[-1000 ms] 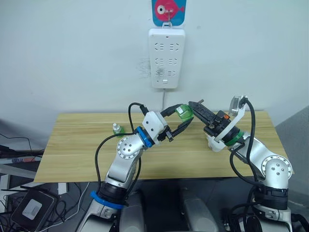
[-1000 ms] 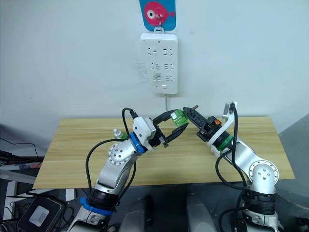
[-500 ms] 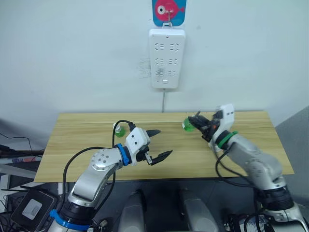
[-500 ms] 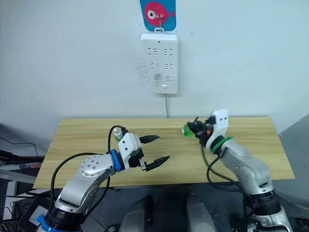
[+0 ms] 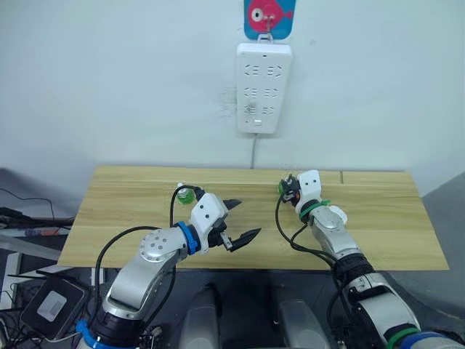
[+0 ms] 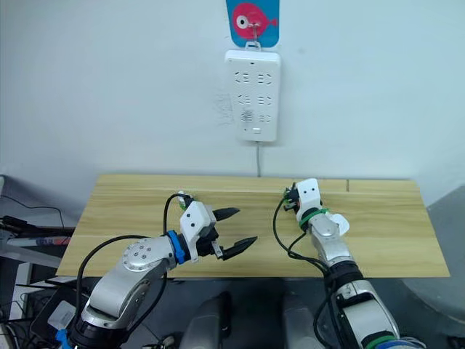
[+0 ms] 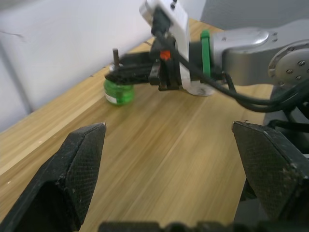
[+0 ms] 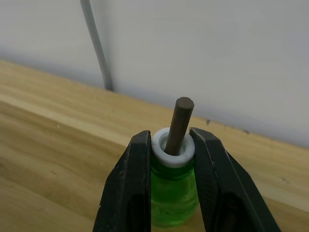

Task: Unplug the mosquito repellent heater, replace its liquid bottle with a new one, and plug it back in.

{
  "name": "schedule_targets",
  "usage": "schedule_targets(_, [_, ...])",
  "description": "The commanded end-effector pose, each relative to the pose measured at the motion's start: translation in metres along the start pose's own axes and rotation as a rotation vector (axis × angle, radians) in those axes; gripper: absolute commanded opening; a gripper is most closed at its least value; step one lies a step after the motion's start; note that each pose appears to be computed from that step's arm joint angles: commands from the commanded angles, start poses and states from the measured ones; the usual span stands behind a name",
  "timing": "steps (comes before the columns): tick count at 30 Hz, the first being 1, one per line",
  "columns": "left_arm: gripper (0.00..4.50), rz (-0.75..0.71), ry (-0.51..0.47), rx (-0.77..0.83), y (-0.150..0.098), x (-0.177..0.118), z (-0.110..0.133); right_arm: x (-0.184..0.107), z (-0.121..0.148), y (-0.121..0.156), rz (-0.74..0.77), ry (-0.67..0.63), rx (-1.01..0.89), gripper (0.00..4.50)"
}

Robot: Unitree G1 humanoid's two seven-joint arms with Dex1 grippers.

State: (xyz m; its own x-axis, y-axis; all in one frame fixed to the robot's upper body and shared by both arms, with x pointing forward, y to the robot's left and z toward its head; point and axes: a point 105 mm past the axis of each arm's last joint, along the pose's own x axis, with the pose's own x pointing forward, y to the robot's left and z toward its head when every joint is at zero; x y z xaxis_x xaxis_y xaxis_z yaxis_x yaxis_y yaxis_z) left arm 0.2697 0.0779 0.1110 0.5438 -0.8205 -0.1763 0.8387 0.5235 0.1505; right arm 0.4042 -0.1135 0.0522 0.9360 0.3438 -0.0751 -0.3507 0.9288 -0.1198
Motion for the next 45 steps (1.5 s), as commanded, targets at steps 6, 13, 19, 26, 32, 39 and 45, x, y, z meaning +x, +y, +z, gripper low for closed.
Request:
schedule_targets(6, [4.50, 0.028, -0.040, 0.019, 0.001, -0.004, 0.006, -0.006, 0.012, 0.000, 0.029, -0.085, -0.018, 2.87])
schedule_targets(13, [4.50, 0.173, -0.068, 0.049, 0.028, -0.020, -0.008, -0.044, 0.050, 0.016, 0.173, -0.199, -0.037, 4.48])
schedule_targets(19, [4.50, 0.329, -0.002, -0.075, 0.046, -0.056, -0.048, -0.106, 0.083, 0.067, 0.597, -0.143, -0.124, 4.48])
schedule_targets(26, [4.50, 0.452, 0.061, -0.088, 0.055, -0.091, -0.072, -0.132, 0.101, 0.087, 0.794, -0.077, -0.174, 4.48])
schedule_targets(32, [4.50, 0.516, 0.095, -0.092, 0.083, -0.085, -0.095, -0.129, 0.108, 0.098, 0.809, -0.031, -0.215, 4.48])
schedule_targets(39, [4.50, 0.586, 0.103, -0.077, 0.117, -0.071, -0.111, -0.136, 0.116, 0.105, 0.807, 0.020, -0.193, 4.48])
schedule_targets(45, [4.50, 0.644, 0.068, -0.088, 0.138, -0.051, -0.109, -0.145, 0.115, 0.113, 0.828, 0.049, -0.176, 4.48])
